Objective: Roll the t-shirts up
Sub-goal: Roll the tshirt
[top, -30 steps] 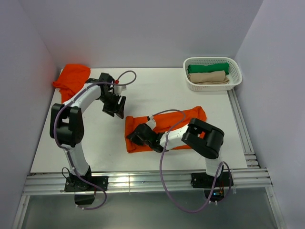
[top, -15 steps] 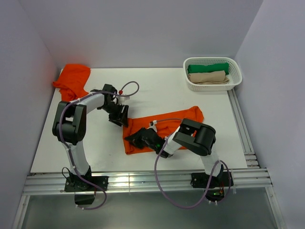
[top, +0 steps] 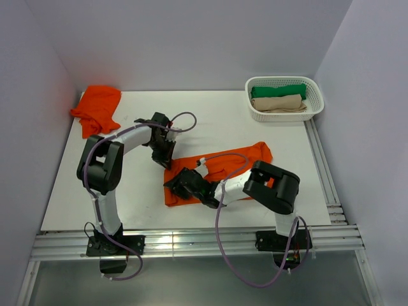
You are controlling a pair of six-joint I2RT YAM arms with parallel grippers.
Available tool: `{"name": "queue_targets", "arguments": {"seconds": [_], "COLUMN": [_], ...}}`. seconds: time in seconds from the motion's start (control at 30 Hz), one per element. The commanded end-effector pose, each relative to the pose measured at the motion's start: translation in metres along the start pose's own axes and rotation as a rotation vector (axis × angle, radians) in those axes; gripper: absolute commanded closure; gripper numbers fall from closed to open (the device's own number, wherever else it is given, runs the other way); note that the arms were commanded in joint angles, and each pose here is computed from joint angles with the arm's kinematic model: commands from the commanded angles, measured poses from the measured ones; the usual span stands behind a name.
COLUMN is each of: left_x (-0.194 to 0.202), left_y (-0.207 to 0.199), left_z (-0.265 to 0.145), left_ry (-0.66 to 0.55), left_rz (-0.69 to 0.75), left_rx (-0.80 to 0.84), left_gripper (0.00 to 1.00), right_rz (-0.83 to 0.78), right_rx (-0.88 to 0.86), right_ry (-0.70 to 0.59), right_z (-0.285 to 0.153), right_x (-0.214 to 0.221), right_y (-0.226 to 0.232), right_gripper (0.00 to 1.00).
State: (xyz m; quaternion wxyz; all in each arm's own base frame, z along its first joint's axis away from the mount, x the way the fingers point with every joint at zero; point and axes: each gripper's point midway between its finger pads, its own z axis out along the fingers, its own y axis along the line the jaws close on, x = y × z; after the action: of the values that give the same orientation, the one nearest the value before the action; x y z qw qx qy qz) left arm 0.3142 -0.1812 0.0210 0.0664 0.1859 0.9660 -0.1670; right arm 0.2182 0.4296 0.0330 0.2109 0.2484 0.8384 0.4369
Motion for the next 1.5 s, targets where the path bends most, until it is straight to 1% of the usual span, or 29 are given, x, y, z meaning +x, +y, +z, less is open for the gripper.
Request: {"name": "queue_targets", "arguments": {"seconds": [0.0, 0.1, 0.17, 0.3, 0.5, 0.67, 0.8, 0.9, 1.13, 1.17, 1.2, 1.27, 1.3, 1.33, 1.37, 1.4, 1.47], "left_x": [-0.009, -0.009, -0.009, -0.011, -0.015, -0.014, -0.013, -0.011, -0.011, -0.011, -0.011, -0.011, -0.011, -0.011, -0.011, -0.012, -0.012], "left_y": [0.017, 0.019, 0.02, 0.021, 0.02, 0.019, 0.018, 0.016, 0.016, 0.015, 0.016, 0.015, 0.015, 0.015, 0.015, 0.014, 0.014], "left_z": [0.0, -0.001, -0.002, -0.002, -0.003, -0.003, -0.002, -0.001, -0.003, -0.002, -0.003, -0.003, -0.003, -0.004, -0.004, -0.005, -0.005], "left_ry": [-0.017, -0.011, -0.008, -0.002, -0.004, 0.001, 0.008, 0.017, 0.022, 0.021, 0.023, 0.023, 0.026, 0.028, 0.028, 0.027, 0.03], "left_rz": [0.0, 0.009, 0.012, 0.008, 0.015, 0.018, 0.026, 0.035, 0.041, 0.045, 0.045, 0.048, 0.047, 0.047, 0.047, 0.048, 0.048], "left_rx": [-0.118, -0.148, -0.159, -0.171, -0.182, -0.189, -0.188, -0.188, -0.193, -0.193, -0.196, -0.197, -0.2, -0.202, -0.202, -0.201, -0.202], "left_gripper": [0.99, 1.0, 1.0, 1.0, 1.0, 1.0, 1.0, 1.0, 1.0, 1.0, 1.0, 1.0, 1.0, 1.0, 1.0, 1.0, 1.0], "right_rz": [-0.14, -0.159, -0.177, -0.177, -0.19, -0.207, -0.251, -0.305, -0.451, -0.491, -0.509, -0.58, -0.593, -0.625, -0.651, -0.659, -0.707], "right_rx": [0.223, 0.274, 0.292, 0.295, 0.316, 0.333, 0.363, 0.385, 0.416, 0.437, 0.435, 0.475, 0.474, 0.519, 0.535, 0.53, 0.572], "right_ry": [0.0, -0.01, -0.011, 0.003, 0.0, 0.007, -0.018, -0.063, -0.176, -0.189, -0.222, -0.251, -0.279, -0.292, -0.301, -0.319, -0.346], "right_z": [-0.013, -0.019, -0.024, -0.036, -0.054, -0.06, -0.065, -0.073, -0.087, -0.084, -0.083, -0.072, -0.069, -0.057, -0.052, -0.047, -0.032], "right_x": [0.011, 0.019, 0.024, 0.038, 0.047, 0.055, 0.05, 0.04, 0.016, 0.015, 0.009, 0.005, 0.001, -0.003, -0.005, -0.008, -0.014], "right_y": [-0.05, -0.056, -0.06, -0.063, -0.067, -0.071, -0.07, -0.051, 0.005, 0.005, 0.022, 0.022, 0.037, 0.028, 0.029, 0.042, 0.034], "right_gripper": [0.52, 0.59, 0.6, 0.6, 0.6, 0.59, 0.57, 0.53, 0.53, 0.52, 0.52, 0.52, 0.52, 0.52, 0.52, 0.52, 0.53]}}
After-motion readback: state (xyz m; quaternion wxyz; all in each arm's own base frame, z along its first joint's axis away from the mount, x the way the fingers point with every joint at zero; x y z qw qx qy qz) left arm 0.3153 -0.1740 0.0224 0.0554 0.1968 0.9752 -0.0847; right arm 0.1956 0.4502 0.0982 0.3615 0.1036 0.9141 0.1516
